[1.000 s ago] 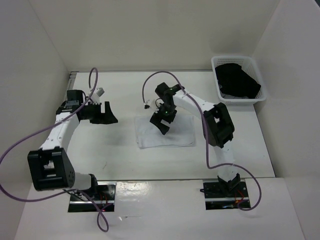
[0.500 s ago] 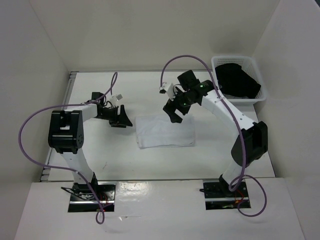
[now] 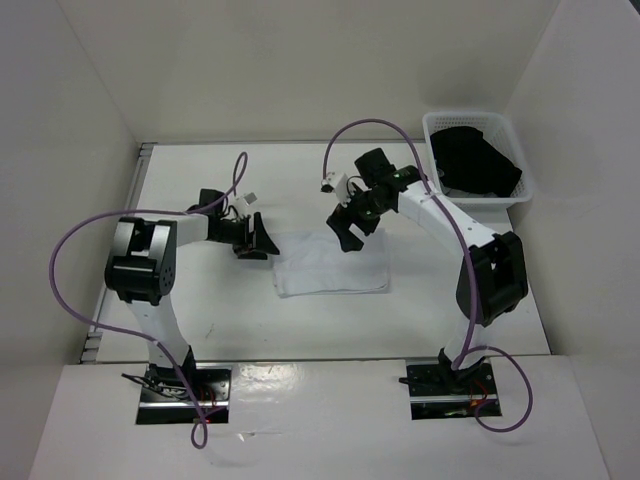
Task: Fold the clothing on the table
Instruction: Fold the skirt
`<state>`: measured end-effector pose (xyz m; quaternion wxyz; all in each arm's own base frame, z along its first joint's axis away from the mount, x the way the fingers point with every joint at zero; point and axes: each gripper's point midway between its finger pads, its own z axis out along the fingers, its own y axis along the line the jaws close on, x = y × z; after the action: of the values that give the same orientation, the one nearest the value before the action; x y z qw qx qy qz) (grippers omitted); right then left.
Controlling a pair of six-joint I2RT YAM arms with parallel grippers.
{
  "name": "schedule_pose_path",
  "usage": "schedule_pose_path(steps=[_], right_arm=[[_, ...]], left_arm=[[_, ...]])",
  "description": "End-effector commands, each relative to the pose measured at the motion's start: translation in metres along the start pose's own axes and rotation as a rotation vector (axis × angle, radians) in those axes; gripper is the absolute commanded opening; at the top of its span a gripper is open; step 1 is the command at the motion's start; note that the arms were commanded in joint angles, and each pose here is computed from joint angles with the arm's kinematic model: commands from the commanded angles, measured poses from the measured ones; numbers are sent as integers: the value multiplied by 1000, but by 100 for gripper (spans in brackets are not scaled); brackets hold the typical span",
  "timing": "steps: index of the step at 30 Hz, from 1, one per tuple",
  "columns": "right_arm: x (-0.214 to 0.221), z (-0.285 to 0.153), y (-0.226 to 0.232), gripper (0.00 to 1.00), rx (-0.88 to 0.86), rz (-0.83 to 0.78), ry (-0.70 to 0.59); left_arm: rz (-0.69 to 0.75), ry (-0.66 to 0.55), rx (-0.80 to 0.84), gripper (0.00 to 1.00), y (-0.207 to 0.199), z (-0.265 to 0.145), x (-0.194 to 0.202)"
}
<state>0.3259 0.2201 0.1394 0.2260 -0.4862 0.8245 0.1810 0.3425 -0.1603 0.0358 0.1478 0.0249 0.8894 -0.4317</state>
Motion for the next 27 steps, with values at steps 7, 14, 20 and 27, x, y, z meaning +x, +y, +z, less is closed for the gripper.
schedule_pose_path(steps=[7,14,20,27], right_arm=[[-19,-2,6,99,-25,-11,-82],[-20,-3,8,99,-29,-15,-93],[-14,-2,-18,99,56,47,-104],[18,-14,-76,96,-23,408,-205]], left_arm=[[-106,36,-43,64,20,37,7],[-163,30,-86,10,35,44,12],[-219,57,-86,0,46,44,21],[-264,24,-86,0,56,35,15]])
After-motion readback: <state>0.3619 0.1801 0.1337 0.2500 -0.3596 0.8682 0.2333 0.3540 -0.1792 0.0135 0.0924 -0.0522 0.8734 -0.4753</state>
